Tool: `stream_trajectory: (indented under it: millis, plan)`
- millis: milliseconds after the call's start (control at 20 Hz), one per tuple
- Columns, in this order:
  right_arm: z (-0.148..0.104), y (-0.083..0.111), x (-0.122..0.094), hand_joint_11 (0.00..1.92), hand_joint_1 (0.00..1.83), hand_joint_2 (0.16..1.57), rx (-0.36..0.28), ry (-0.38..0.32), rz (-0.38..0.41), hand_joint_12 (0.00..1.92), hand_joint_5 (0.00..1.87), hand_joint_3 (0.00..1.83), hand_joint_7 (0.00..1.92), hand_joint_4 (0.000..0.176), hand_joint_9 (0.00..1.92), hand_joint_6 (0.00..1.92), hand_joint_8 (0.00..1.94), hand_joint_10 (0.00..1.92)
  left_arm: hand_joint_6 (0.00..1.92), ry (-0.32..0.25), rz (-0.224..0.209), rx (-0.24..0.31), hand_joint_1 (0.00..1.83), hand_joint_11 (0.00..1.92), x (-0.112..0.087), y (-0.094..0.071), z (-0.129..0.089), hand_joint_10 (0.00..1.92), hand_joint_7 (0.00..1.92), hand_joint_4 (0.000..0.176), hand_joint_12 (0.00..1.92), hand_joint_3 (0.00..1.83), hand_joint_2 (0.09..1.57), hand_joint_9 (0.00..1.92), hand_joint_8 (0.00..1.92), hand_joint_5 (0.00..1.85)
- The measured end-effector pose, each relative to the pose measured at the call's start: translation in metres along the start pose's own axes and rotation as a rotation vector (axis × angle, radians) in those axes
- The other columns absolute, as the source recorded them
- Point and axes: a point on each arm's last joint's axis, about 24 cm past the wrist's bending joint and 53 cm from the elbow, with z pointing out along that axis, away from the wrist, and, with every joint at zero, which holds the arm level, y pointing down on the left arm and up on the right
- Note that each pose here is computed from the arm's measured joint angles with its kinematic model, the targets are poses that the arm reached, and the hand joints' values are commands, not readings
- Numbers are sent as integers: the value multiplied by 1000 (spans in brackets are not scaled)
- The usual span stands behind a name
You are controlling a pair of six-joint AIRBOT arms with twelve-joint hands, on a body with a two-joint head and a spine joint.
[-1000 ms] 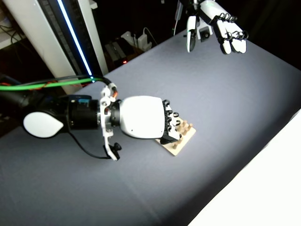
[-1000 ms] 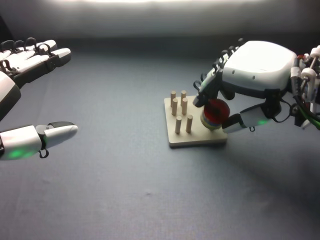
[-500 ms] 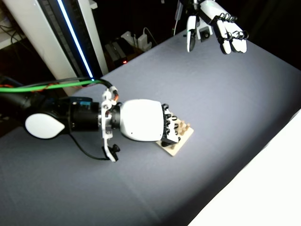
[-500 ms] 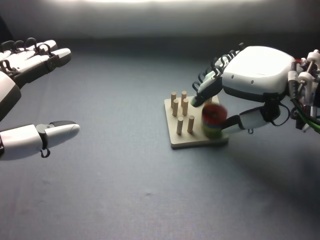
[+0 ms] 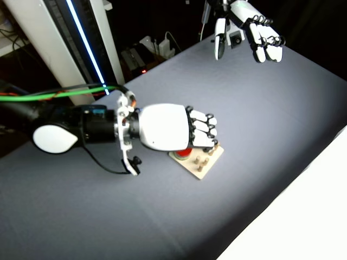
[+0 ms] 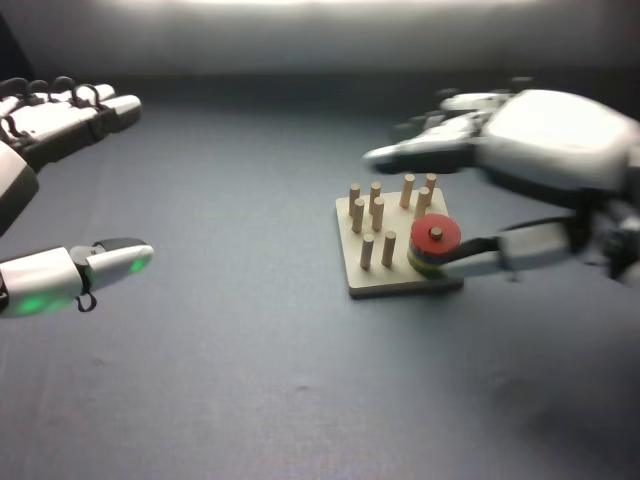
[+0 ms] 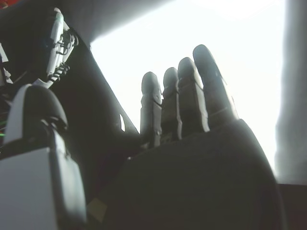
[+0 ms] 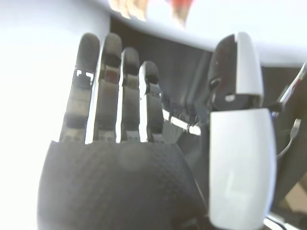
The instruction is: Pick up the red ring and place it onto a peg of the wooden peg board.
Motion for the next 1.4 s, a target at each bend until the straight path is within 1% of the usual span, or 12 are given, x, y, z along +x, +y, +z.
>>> stream_trajectory:
  millis: [250, 400, 450, 500, 600, 700, 850, 900, 950, 1100, 1200, 1400]
  plan:
    - [-60, -1, -34, 256, 761, 1182, -34, -154, 105, 782, 449, 0, 534, 3, 572, 0, 1, 5, 1, -11, -41, 79, 763, 0, 0, -20, -5, 2, 245, 0, 444, 16, 1260, 187, 1, 300]
    - [-76, 2, -37, 336, 608, 1330, -64, -199, 138, 712, 441, 5, 602, 0, 663, 0, 1, 14, 0, -17, -56, 81, 440, 0, -2, -19, -9, 3, 175, 0, 561, 0, 1279, 167, 0, 59]
    - [-84, 2, -30, 345, 646, 1354, -62, -209, 157, 710, 408, 3, 599, 0, 693, 0, 0, 17, 0, -34, -57, 80, 271, 0, -7, -18, -11, 0, 137, 85, 562, 10, 1328, 144, 0, 1]
    - [-94, 2, -23, 366, 675, 1348, -51, -220, 167, 729, 407, 0, 596, 0, 692, 1, 0, 13, 0, -45, -53, 81, 108, 0, -11, -20, -12, 0, 71, 116, 445, 13, 1367, 94, 0, 0]
    - [-117, 7, -22, 456, 745, 1341, -48, -224, 169, 740, 422, 0, 652, 0, 764, 3, 5, 19, 27, -60, -45, 138, 10, 0, -18, -37, -15, 4, 39, 15, 194, 1, 1356, 73, 10, 107]
    - [-142, 18, -60, 537, 765, 1385, -78, -346, 118, 724, 361, 0, 610, 0, 780, 1, 1, 11, 19, -92, -34, 207, 73, 2, -32, -58, -18, 6, 132, 15, 160, 0, 1349, 118, 6, 269]
    - [-158, 40, -92, 492, 818, 1405, -144, -466, 40, 637, 269, 1, 503, 0, 682, 3, 2, 5, 9, -126, -14, 252, 216, 0, -41, -71, -15, 1, 132, 54, 146, 0, 1310, 106, 3, 357]
    - [-157, 45, -87, 477, 856, 1383, -163, -452, 47, 676, 328, 1, 527, 0, 679, 1, 1, 1, 1, -117, -17, 248, 236, 0, -38, -70, -15, 0, 127, 46, 265, 0, 1322, 126, 0, 202]
    - [-154, 49, -79, 550, 792, 1374, -181, -427, 55, 638, 326, 0, 561, 0, 733, 1, 1, 5, 1, -112, -23, 248, 194, 0, -36, -70, -15, 0, 175, 4, 490, 4, 1300, 179, 0, 106]
    - [-155, 46, -66, 437, 839, 1349, -166, -390, 67, 866, 462, 1, 614, 0, 775, 1, 1, 4, 12, -113, -20, 243, 89, 0, -34, -68, -15, 10, 259, 0, 682, 2, 1299, 261, 7, 163]
    - [-160, 31, -68, 409, 802, 1410, -106, -406, 75, 818, 432, 4, 588, 0, 732, 1, 0, 0, 1, -125, -19, 221, 180, 0, -37, -62, -15, 8, 170, 67, 258, 0, 1190, 126, 4, 145]
    - [-158, 24, -64, 584, 941, 1325, -82, -392, 81, 380, 512, 2, 598, 0, 698, 0, 0, 1, 0, -105, -23, 228, 325, 0, -30, -63, -16, 0, 20, 80, 0, 0, 1116, 0, 0, 55]
